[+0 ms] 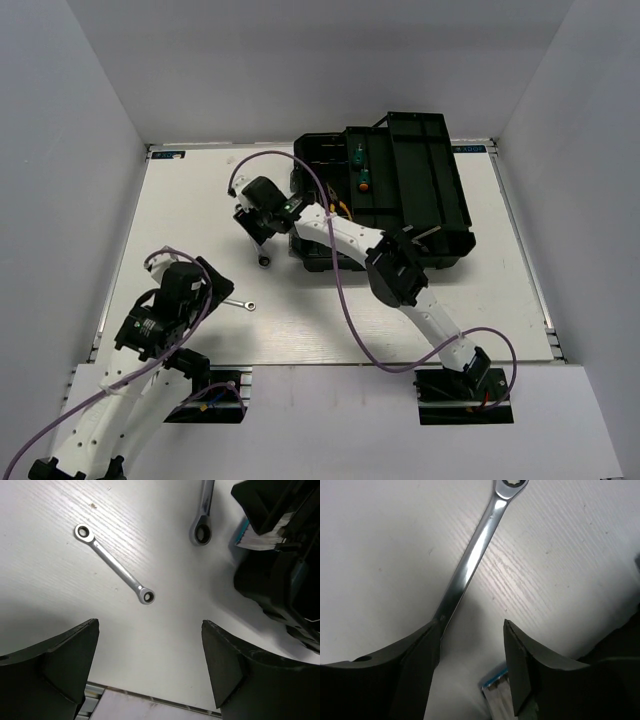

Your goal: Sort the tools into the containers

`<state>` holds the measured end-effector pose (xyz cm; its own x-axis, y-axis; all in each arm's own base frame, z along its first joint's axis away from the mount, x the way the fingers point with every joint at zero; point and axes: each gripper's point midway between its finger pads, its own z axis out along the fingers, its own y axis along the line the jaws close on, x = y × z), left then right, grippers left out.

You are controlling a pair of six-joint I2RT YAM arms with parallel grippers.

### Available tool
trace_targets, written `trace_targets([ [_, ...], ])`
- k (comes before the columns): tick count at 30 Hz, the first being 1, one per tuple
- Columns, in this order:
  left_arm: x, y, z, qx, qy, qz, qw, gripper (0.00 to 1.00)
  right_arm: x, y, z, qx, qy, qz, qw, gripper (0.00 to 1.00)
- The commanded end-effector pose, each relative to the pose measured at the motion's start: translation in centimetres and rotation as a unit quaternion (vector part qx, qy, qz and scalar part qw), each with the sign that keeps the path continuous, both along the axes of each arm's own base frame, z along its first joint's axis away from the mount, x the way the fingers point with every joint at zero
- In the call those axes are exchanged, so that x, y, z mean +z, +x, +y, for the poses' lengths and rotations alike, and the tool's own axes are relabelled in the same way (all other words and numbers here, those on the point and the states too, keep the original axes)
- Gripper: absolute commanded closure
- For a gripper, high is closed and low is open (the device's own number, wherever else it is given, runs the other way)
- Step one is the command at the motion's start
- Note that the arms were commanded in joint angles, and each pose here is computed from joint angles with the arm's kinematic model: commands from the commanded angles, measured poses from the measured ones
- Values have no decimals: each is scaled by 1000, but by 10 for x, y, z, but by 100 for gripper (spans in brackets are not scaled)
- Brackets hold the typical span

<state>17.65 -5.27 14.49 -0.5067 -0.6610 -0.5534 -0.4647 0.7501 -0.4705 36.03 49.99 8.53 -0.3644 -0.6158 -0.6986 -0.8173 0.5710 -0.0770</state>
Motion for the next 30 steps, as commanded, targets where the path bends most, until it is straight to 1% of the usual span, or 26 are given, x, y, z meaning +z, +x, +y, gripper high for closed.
trace_targets([
  [1,-8,-4,0,9,-7,15,1000,6,12,16,24,-27,46,-36,998,40],
  [5,-11,-6,0,9,-7,16,1000,6,-18,13,34,-21,40,-28,999,38],
  [10,-15,-5,0,9,-7,15,1000,6,-28,13,45,-28,52,-27,998,38],
  [15,-14,-7,-1,6,-8,21,1000,6,-50,8,43,-26,33,-21,999,38],
  [16,-10,-6,-1,6,-11,16,1000,6,-54,7,41,-28,30,-18,999,43],
  [20,-2,-5,-2,5,-13,9,1000,6,-89,-8,19,-37,-14,22,999,53],
  [22,0,-6,-1,5,-13,8,1000,6,-93,-13,9,-39,-31,35,998,57],
  [23,1,-6,-1,5,-15,4,1000,6,-104,-17,-2,-47,-44,49,997,61],
  [25,3,-6,-1,5,-17,0,1000,6,-106,-28,-12,-43,-56,77,995,66],
  [26,3,-7,-3,2,-20,1,1000,6,-116,-36,-25,-44,-73,91,992,72],
  [28,0,-8,-2,2,-20,2,1000,6,-107,-46,-32,-33,-77,105,991,78],
  [29,-2,-9,-2,2,-20,2,1000,6,-120,-56,-46,-31,-98,119,988,83],
  [30,-1,-10,-3,-1,-25,-2,1000,6,-120,-61,-50,-20,-108,121,987,85],
])
